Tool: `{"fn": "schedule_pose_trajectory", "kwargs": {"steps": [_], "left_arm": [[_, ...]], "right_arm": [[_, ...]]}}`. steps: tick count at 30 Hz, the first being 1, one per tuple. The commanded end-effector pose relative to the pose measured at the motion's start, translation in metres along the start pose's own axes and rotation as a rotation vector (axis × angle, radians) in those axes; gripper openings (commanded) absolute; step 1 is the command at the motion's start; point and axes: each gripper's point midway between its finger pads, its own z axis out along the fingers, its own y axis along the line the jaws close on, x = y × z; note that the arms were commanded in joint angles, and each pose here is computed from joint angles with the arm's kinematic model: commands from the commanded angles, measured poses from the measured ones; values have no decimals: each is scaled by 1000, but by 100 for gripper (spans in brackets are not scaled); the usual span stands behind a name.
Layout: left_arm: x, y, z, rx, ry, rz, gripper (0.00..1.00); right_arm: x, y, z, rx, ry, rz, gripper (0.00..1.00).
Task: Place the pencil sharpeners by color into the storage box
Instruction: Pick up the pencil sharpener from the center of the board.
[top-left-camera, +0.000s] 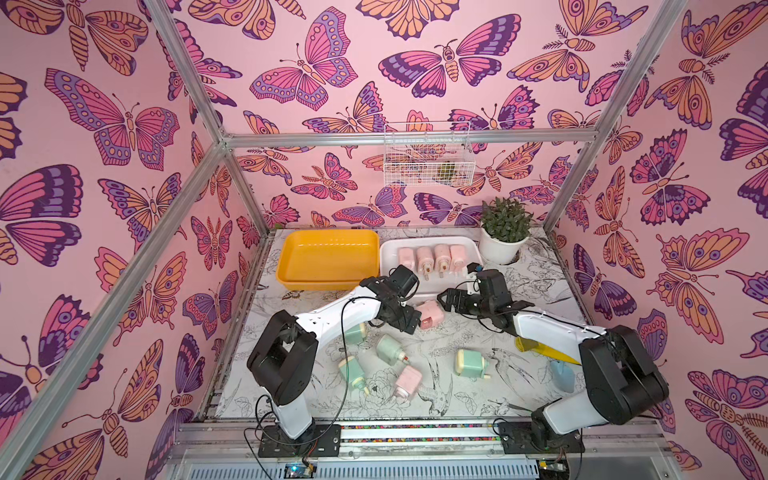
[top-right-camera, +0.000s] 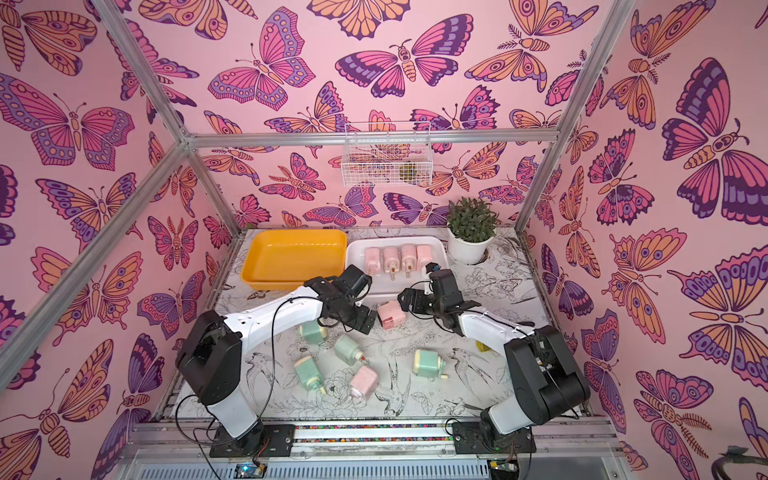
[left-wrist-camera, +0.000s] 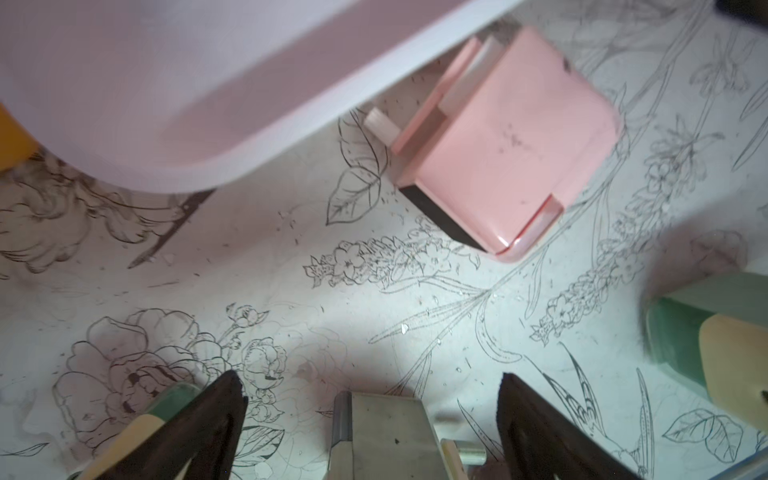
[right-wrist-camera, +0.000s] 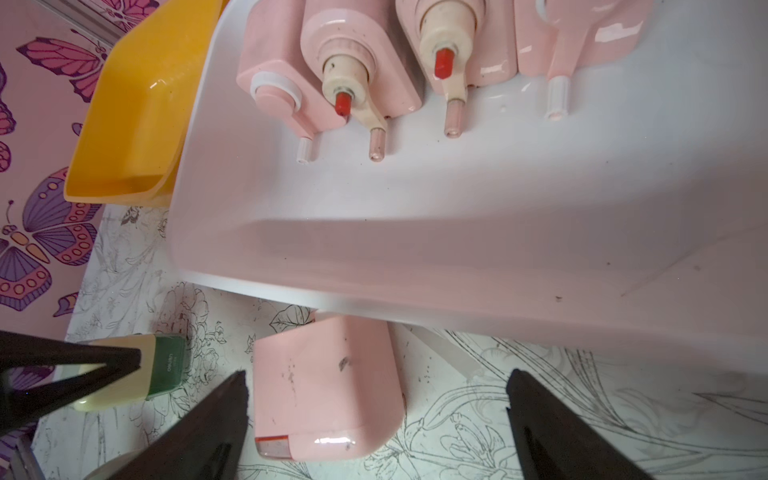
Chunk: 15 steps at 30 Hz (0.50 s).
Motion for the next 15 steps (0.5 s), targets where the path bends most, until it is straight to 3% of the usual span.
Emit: {"fn": "schedule_pose_trajectory", "kwargs": {"steps": [1,4,9,15], "left_arm": [[-15,-26,6,71,-68,144,94],[-24,-36,18,95,-88,239,93],[-39,-31,45,38,-79,365,95],[-54,-28,58,5,-103,389,97]], "right_arm": [[-6,19,10,-76,-21,23,100],[5,14,18,-69,18,39,99],[-2,13,4,-42,-23,16,99],[-9,-1,-18,53,-100,-7,99]]}}
